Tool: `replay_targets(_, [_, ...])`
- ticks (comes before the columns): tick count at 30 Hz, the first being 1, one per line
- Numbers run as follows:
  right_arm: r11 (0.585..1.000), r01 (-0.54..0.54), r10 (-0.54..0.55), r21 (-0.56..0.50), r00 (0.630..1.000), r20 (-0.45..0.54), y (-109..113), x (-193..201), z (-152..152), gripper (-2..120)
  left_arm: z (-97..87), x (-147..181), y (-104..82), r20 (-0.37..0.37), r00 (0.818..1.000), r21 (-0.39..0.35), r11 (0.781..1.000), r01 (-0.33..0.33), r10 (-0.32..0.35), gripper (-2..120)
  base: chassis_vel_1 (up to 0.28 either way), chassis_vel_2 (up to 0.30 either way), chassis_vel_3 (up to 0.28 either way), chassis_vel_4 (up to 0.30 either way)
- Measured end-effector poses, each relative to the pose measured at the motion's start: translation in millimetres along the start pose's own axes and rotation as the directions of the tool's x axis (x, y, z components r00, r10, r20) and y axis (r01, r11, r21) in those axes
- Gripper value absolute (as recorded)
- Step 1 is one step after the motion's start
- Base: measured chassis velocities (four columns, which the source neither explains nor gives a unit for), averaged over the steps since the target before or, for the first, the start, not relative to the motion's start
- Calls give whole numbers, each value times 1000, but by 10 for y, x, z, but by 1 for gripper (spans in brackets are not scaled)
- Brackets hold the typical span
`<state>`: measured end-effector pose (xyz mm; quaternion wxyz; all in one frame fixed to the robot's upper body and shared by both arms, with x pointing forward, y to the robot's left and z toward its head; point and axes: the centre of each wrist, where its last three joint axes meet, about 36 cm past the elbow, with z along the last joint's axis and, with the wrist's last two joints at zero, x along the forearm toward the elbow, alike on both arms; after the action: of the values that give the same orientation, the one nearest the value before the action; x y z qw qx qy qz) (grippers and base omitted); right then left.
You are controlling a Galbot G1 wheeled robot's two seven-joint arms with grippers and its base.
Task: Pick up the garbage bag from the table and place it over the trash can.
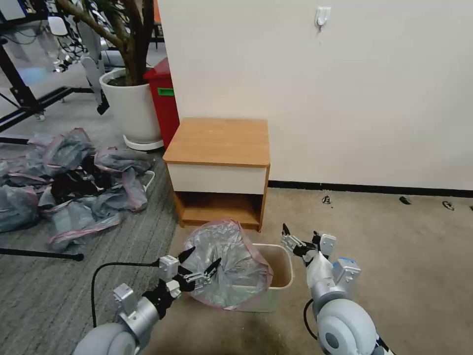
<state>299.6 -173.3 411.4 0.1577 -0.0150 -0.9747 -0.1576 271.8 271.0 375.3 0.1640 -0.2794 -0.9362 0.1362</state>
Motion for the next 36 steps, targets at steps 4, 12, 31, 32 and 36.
replay_targets(4, [1000,-11,11,-5,1000,2,-23,-18,25,100,44,-76,-14,-22,1000,9,1000,17,-16,100,0,0,0,0])
replay_targets(12, [1000,-23,23,-11,1000,8,-57,-31,44,99,66,-167,-32,-74,994,15,997,81,-80,100,0,0,0,0])
replay_targets(31, [999,-38,38,-19,999,11,-92,-33,63,95,75,-292,-15,-146,976,-8,987,160,-159,67,0,0,0,0])
replay_targets(32, [999,-38,38,-19,999,11,-92,-33,63,95,75,-292,-15,-146,976,-8,987,160,-159,67,0,0,0,0])
replay_targets(36, [999,-39,39,-19,999,12,-96,-36,63,93,69,-313,-8,-162,973,-10,986,168,-167,52,0,0,0,0])
